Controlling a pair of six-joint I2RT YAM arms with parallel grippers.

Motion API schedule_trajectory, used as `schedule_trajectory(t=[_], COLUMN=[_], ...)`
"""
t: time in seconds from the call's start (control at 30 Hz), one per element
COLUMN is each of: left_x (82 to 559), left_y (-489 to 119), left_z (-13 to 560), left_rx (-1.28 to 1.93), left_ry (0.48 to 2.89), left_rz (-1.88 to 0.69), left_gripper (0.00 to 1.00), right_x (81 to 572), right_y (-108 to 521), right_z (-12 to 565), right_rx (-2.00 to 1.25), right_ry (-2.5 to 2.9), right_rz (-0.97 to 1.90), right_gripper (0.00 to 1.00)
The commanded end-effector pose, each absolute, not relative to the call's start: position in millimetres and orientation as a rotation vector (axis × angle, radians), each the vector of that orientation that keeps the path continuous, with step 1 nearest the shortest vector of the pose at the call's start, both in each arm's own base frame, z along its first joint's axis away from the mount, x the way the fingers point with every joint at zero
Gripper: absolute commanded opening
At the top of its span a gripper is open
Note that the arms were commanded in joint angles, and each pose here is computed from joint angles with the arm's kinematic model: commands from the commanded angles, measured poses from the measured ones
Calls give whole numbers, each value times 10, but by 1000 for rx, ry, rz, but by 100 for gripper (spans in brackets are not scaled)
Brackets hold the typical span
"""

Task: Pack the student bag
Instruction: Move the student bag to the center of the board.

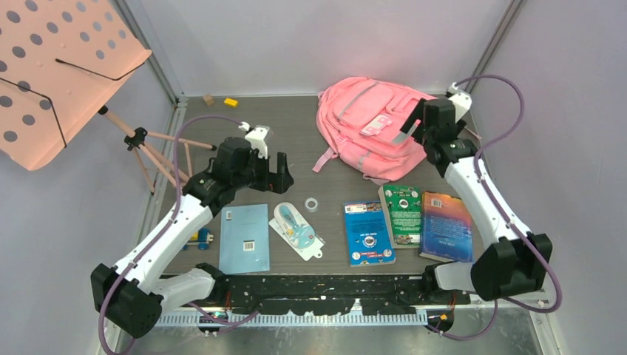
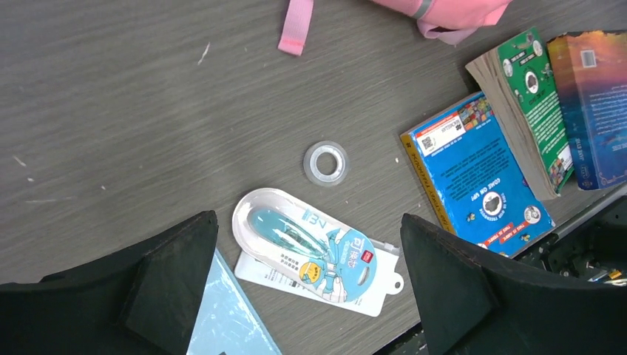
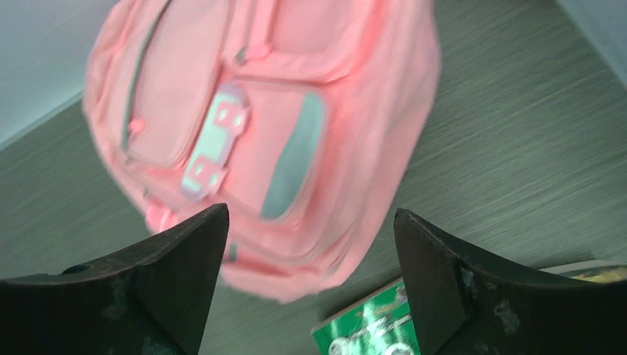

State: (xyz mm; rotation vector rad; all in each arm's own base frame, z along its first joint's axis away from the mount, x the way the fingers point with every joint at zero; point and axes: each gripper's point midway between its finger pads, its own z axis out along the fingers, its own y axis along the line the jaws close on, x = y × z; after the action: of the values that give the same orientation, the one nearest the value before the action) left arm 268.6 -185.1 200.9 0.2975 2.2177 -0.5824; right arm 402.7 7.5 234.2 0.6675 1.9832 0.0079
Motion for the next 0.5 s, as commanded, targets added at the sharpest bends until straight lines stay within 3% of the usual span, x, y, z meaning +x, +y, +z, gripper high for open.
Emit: schedule_trajectory(t=[0.0, 0.27, 0.47], left_x=[2772, 3002, 3125], left_y=[-1793, -1595, -1468], left_z=[2361, 2438, 2367], left_rx=[405, 363, 282], left_ry=[2163, 2120, 2103], left_rz=[-508, -461, -474], left_gripper=[98, 99, 99], right_x=[3890, 4047, 4314], right_y=[762, 1756, 1905], right_z=[2427, 1836, 1367], right_rx=[331, -291, -508], right_ry=[1995, 2195, 2262], right_rz=[65, -11, -176], right_gripper=[89, 90, 91])
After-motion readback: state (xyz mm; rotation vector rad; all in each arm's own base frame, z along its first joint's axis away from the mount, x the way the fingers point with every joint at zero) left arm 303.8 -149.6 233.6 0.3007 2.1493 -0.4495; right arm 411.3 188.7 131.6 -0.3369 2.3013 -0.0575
